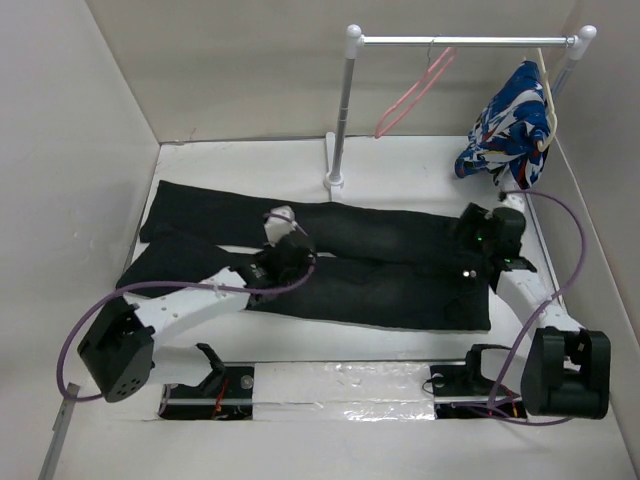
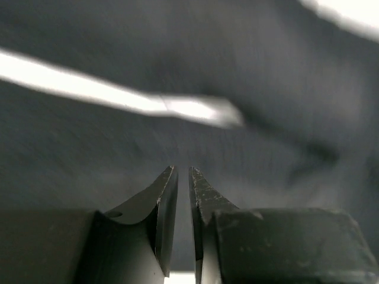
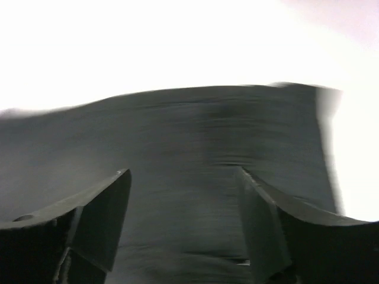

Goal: Place the trousers on the hanger
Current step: Flatten out the trousers at the center of the board.

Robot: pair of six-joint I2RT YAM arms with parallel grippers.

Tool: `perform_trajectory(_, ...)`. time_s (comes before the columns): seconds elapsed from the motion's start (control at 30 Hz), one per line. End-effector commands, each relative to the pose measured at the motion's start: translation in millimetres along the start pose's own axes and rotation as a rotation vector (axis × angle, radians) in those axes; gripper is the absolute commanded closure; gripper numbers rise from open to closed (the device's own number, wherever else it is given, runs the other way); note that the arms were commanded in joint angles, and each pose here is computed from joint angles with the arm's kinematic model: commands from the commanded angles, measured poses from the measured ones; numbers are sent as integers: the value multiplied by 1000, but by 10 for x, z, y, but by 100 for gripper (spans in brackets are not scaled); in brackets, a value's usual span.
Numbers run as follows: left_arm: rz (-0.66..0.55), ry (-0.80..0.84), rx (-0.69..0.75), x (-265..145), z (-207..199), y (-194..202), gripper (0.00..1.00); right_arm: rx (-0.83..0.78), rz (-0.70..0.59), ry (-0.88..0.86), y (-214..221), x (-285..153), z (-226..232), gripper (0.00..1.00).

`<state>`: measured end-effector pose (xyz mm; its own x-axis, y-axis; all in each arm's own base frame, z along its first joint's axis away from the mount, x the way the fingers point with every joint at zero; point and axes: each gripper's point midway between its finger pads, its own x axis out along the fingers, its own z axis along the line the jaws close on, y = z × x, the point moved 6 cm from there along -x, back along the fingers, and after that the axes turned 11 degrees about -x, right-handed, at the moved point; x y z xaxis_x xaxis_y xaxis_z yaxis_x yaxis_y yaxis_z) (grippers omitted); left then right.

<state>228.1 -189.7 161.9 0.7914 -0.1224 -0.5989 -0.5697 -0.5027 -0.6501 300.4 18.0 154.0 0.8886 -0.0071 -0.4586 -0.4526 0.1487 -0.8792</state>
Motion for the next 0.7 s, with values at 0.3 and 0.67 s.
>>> perform_trajectory(0.3, 36, 379, 209, -524, -889, 874, 82, 329, 82, 59, 225, 231, -1033, 11)
perform_trajectory(0.67, -42, 505, 190, -655, -743, 616, 78, 356, 258, -58, 669, 513, -974, 53)
